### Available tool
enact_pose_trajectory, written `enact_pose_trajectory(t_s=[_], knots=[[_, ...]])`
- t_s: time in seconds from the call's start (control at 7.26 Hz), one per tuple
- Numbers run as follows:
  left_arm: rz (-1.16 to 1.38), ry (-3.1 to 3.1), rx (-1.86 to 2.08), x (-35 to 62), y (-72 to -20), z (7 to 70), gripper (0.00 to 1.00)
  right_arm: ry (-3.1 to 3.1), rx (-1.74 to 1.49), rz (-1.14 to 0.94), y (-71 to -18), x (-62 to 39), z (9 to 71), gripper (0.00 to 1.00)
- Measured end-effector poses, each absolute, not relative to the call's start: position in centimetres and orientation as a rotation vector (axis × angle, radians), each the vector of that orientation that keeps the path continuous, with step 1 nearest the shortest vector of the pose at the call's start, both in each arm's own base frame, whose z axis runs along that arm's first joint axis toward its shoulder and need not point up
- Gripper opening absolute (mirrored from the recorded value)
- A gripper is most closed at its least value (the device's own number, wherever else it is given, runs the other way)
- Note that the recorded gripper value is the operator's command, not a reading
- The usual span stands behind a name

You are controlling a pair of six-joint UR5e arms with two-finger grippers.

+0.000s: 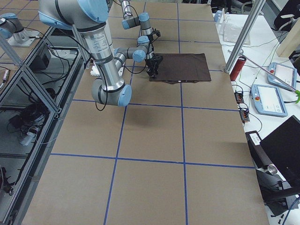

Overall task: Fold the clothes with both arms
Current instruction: 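Move the right gripper to the other near corner and grasp both near corners, then lift the near edge with both grippers and fold it toward the far edge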

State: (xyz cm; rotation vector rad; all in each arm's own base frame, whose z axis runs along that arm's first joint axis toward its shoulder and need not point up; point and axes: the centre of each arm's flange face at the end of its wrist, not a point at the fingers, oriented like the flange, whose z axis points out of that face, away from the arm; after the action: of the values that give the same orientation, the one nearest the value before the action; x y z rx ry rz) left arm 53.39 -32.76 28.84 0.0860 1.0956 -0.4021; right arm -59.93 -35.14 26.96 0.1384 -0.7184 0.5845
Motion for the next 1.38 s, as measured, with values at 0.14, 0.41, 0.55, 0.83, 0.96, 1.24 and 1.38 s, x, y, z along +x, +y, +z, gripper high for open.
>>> enact_pose_trajectory(t_s=[0.14, 0.41, 0.55, 0.83, 0.96, 1.24, 1.38], knots=[[-0.402, 1.096, 0.086, 53.4, -32.8, 28.8, 0.0, -0.723, 0.141, 0.592, -35.1, -59.9, 26.8, 0.0], [-0.402, 1.099, 0.086, 53.3, -32.7, 28.7, 0.0, -0.731, 0.148, 0.606, -35.2, -59.8, 26.5, 0.0], [-0.402, 1.1, 0.087, 53.2, -32.7, 28.6, 0.0, -0.737, 0.149, 0.611, -35.2, -59.7, 26.2, 0.0], [-0.399, 1.107, 0.088, 53.0, -32.7, 28.3, 0.0, -0.77, 0.151, 0.617, -35.2, -58.6, 24.7, 0.0], [-0.395, 1.119, 0.089, 52.2, -32.4, 27.4, 0.0, -0.803, 0.152, 0.62, -34.8, -56.8, 22.8, 0.0], [-0.389, 1.129, 0.087, 47.8, -30.8, 22.4, 0.0, -0.831, 0.123, 0.639, -31.7, -51.4, 18.4, 0.0], [-0.386, 1.129, 0.079, 44.5, -29.4, 19.4, 0.0, -0.843, 0.093, 0.642, -28.9, -48.6, 16.1, 0.0]])
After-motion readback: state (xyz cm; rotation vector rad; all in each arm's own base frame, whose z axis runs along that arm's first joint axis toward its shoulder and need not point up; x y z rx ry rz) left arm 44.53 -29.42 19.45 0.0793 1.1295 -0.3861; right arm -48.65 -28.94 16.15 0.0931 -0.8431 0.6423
